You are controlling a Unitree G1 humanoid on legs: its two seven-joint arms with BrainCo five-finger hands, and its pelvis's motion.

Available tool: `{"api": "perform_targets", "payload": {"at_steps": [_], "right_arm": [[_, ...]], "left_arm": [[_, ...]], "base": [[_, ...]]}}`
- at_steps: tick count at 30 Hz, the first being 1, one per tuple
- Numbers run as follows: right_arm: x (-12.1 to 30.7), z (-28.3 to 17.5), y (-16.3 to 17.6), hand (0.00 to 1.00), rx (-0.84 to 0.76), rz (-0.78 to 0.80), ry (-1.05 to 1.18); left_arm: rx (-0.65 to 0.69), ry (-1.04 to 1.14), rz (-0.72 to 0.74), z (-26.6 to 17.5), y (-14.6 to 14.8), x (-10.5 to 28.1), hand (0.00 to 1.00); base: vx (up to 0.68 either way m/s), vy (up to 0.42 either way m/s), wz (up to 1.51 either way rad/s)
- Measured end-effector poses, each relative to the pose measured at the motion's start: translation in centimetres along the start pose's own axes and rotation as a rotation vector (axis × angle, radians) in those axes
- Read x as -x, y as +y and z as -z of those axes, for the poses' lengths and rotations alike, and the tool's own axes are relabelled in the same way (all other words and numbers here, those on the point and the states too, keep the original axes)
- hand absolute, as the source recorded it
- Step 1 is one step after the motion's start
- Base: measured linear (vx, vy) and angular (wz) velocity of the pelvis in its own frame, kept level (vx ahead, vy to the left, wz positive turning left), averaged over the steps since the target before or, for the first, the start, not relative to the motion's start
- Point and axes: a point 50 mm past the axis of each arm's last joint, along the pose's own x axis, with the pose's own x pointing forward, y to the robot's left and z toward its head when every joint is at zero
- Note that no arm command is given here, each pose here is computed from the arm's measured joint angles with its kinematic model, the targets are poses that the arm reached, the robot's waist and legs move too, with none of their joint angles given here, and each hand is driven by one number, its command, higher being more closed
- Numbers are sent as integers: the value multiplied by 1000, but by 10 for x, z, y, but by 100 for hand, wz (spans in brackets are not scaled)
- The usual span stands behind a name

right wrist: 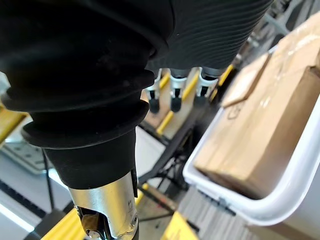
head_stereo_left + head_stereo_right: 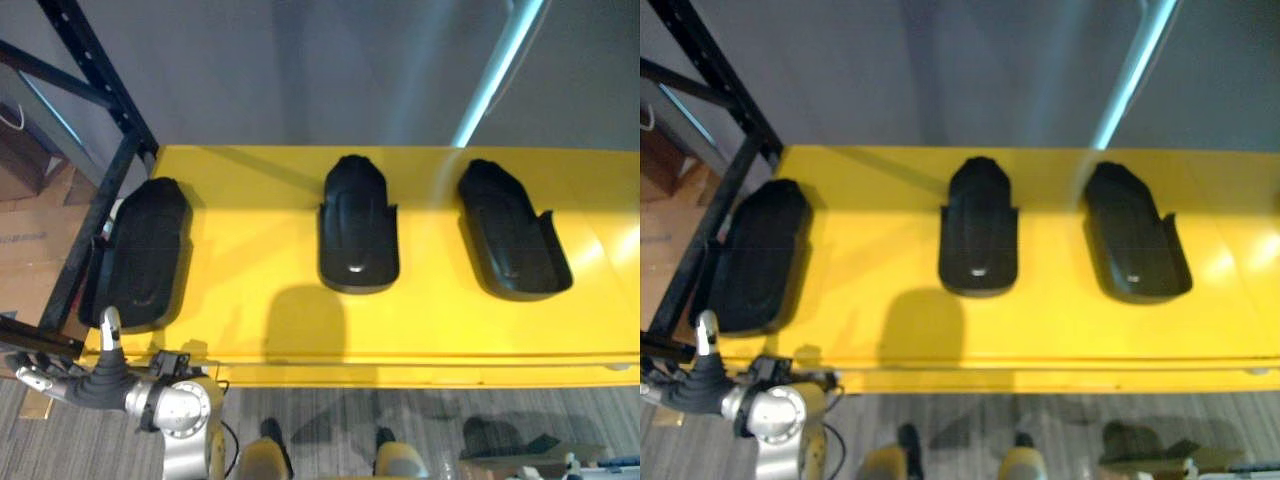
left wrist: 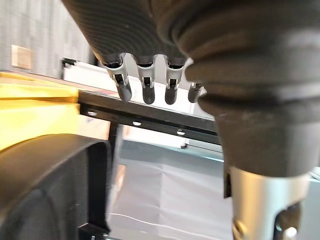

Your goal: Walk over and take plastic housings, then place them on the shelf

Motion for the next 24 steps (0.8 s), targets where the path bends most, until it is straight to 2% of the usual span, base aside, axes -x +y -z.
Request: {"api": "perform_targets", "payload": {"at_steps": [9, 15, 21, 24], "right_arm": [[-1, 2, 2, 0, 2, -24, 18], [-2, -1, 7, 0, -11, -61, 12], [-3, -4, 11, 0, -8, -103, -9], [-4, -5, 11, 0, -7, -112, -15]], "left_arm": [[-91, 89, -17, 22, 0, 0, 0], [-93, 161, -52, 33, -2, -2, 0], [-143, 157, -111, 46, 8, -9, 0], [-111, 135, -136, 45, 7, -13, 0]], "base": [[-55, -20, -9], [-33, -27, -5], [6, -10, -5], [27, 16, -8]]}}
